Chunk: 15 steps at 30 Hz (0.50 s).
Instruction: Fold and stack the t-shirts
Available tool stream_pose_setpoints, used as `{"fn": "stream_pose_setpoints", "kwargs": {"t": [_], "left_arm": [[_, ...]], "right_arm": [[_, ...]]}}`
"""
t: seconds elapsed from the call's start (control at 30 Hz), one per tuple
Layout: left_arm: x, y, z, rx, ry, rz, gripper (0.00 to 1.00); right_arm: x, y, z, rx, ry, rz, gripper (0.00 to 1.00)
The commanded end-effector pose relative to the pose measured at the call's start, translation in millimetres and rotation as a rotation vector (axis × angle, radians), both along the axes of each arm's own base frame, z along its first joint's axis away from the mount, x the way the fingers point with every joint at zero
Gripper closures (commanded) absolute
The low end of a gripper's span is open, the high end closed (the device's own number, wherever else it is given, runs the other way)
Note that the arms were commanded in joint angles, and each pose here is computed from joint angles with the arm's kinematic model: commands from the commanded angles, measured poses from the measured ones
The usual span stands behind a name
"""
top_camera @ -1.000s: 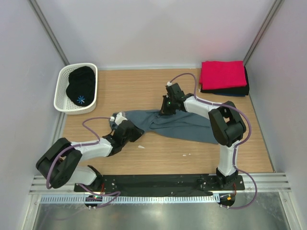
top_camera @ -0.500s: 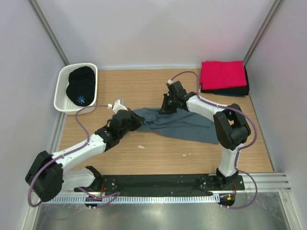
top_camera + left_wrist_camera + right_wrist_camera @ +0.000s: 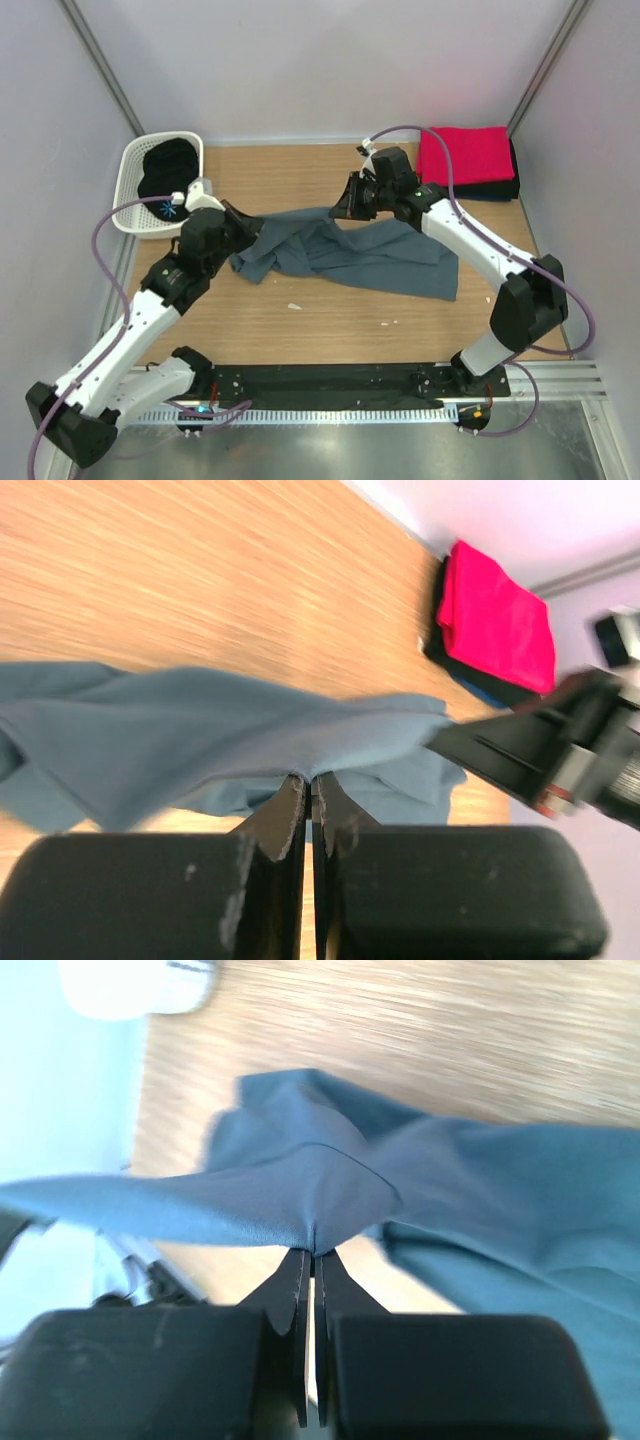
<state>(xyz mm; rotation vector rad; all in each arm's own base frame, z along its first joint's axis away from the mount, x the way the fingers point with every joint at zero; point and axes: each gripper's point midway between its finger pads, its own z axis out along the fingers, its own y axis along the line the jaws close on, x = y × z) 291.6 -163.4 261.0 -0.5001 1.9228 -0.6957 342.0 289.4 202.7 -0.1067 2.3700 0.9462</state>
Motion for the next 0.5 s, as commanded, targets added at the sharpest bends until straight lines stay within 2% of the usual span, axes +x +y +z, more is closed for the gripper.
{"fn": "stream_pose_setpoints", "kwargs": {"t": [0.0, 0.23, 0.37, 0.4, 0.47], "left_arm": [[-15, 24, 25, 0.024, -0.031, 0.024, 1.00], [-48, 54, 48, 0.002, -0.074, 0.084, 1.00], [-64, 72, 75, 0.025, -0.135, 0.108, 1.00], [-70, 77, 94, 0.016, -0.172, 0.111, 1.00], [-78, 85, 108, 0.059, -0.194, 0.106, 1.00]], "right_arm": [[-22, 2, 73, 0.108, -0.103, 0.072, 0.99], [-42, -12, 124, 0.157, -0.216, 0.051, 0.99], [-46, -17, 135, 0.156, -0.255, 0.049, 0.99], [-47, -16, 136, 0.165, -0.249, 0.052, 0.99], [-52, -13, 138, 0.181, -0.235, 0.072, 0.99]]}}
